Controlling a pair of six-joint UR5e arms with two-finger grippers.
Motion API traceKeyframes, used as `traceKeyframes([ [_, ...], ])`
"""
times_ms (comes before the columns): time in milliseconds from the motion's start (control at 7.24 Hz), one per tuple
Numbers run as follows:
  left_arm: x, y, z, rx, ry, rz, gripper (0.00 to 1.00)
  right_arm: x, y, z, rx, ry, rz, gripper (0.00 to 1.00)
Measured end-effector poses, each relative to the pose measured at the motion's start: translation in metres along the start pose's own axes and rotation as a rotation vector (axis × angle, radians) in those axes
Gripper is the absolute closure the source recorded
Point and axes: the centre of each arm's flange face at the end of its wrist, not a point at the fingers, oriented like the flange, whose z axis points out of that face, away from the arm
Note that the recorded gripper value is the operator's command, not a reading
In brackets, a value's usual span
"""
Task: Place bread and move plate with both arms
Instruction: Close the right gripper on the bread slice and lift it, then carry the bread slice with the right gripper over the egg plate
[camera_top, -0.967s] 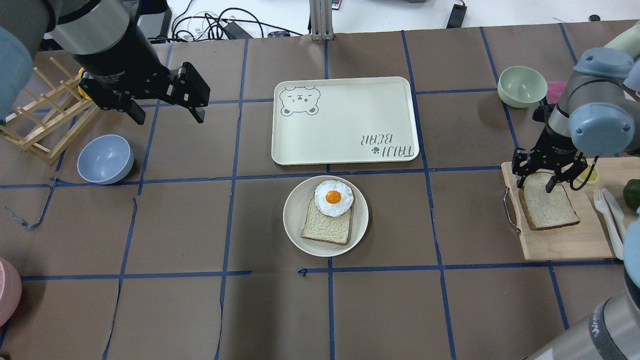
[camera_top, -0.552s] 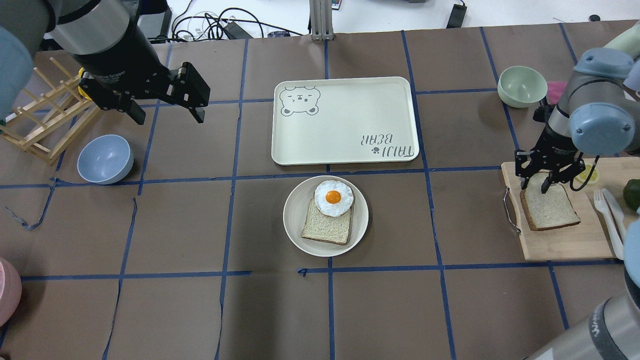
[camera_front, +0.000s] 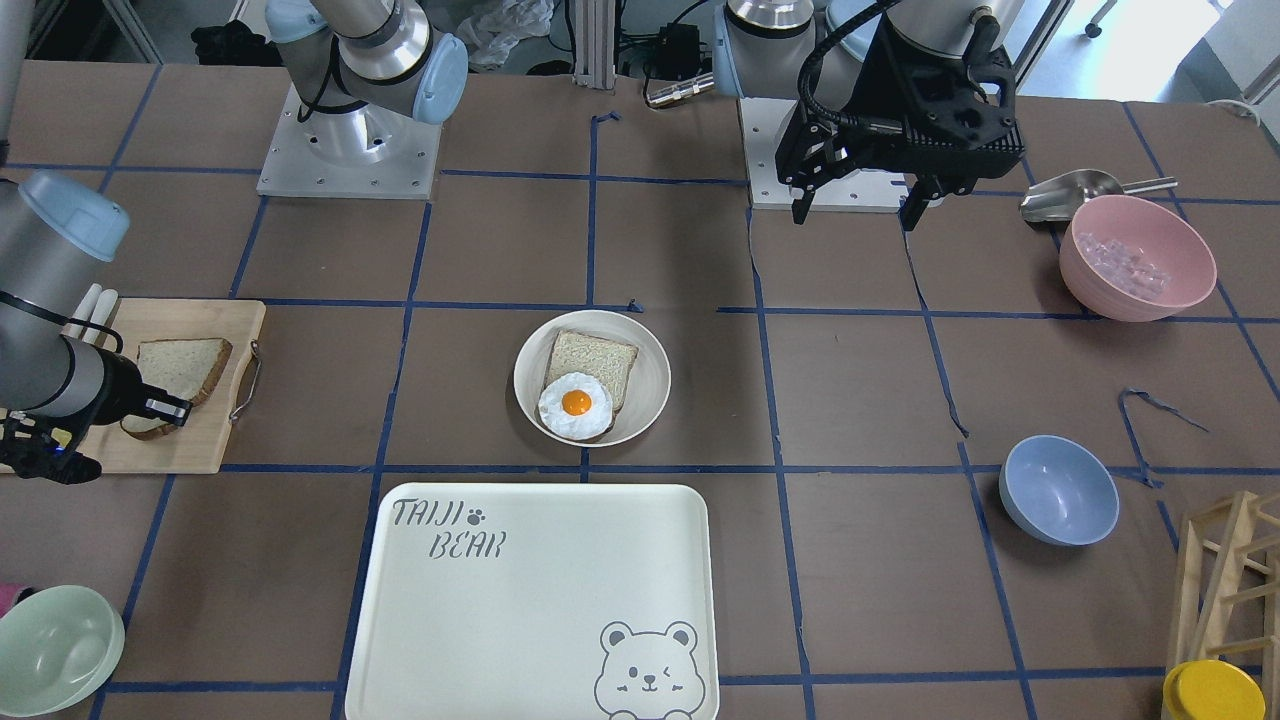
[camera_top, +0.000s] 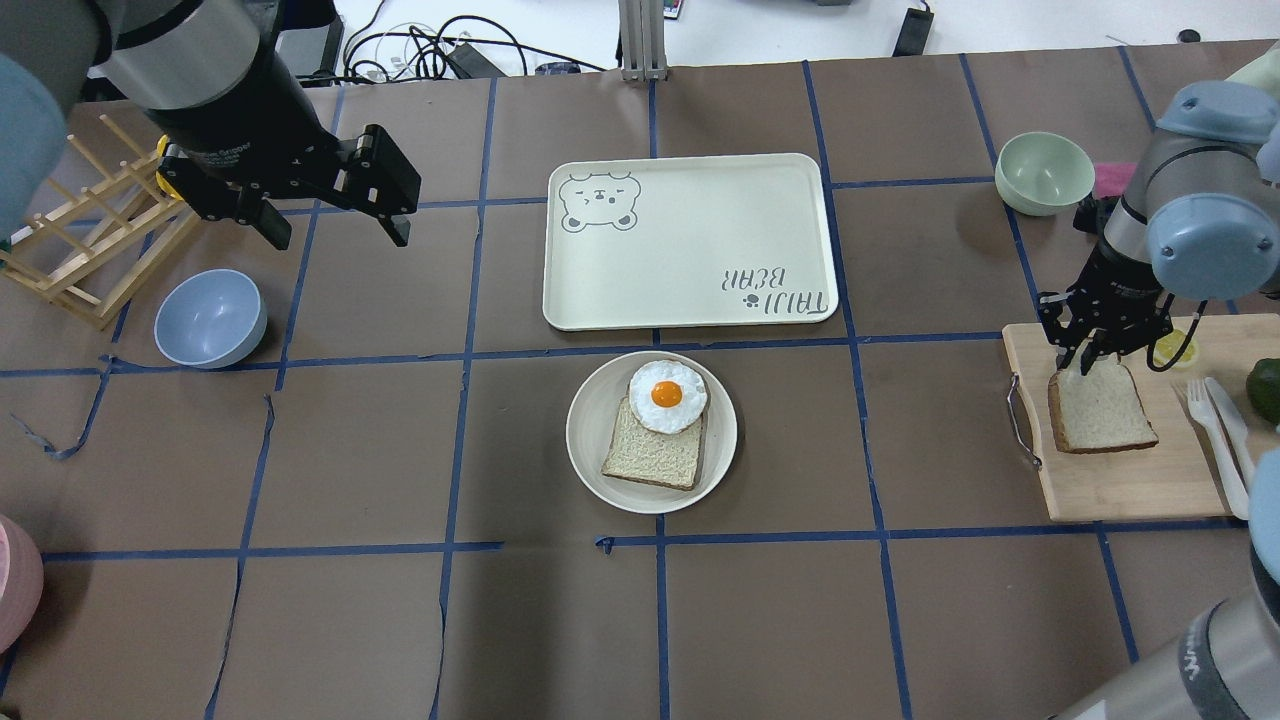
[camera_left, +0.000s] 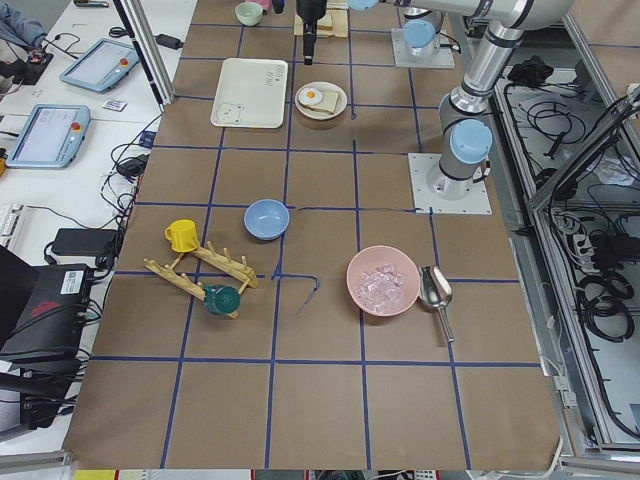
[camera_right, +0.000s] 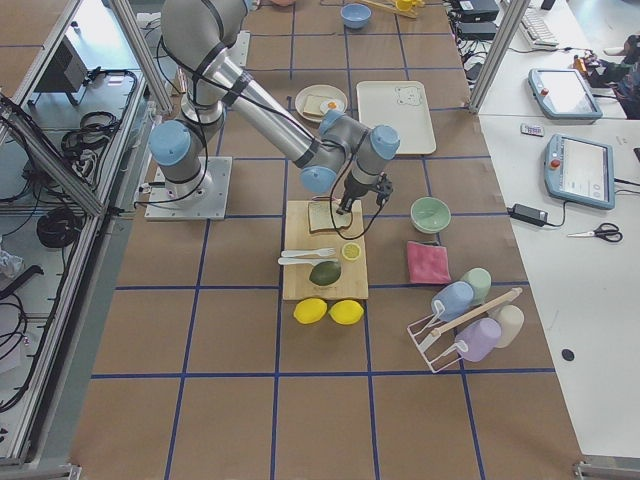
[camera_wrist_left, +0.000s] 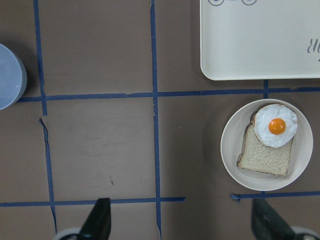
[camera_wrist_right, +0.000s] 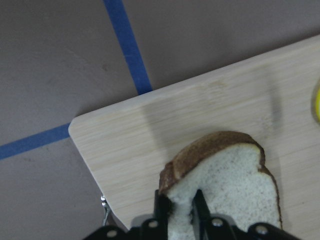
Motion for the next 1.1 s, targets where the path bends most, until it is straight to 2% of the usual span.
traceKeyframes([
  [276,0.000,0.000,0.000,0.000,0.000,0.000,0.00,0.003,0.006,-0.045,0.003,-0.003,-0.001,1.00],
  [552,0.000,0.000,0.000,0.000,0.000,0.000,0.00,-0.016,0.014,-0.090,-0.016,-0.007,0.031,1.00],
  [691,0.000,0.000,0.000,0.000,0.000,0.000,0.00,-0.054,0.025,-0.113,-0.011,0.003,0.056,1.00],
  [967,0.000,0.000,0.000,0.000,0.000,0.000,0.00,-0.152,0.057,-0.137,0.023,0.028,0.124,1.00],
  [1105,0.000,0.000,0.000,-0.001,0.000,0.000,0.00,-0.200,0.077,-0.144,0.039,0.012,0.164,1.00],
])
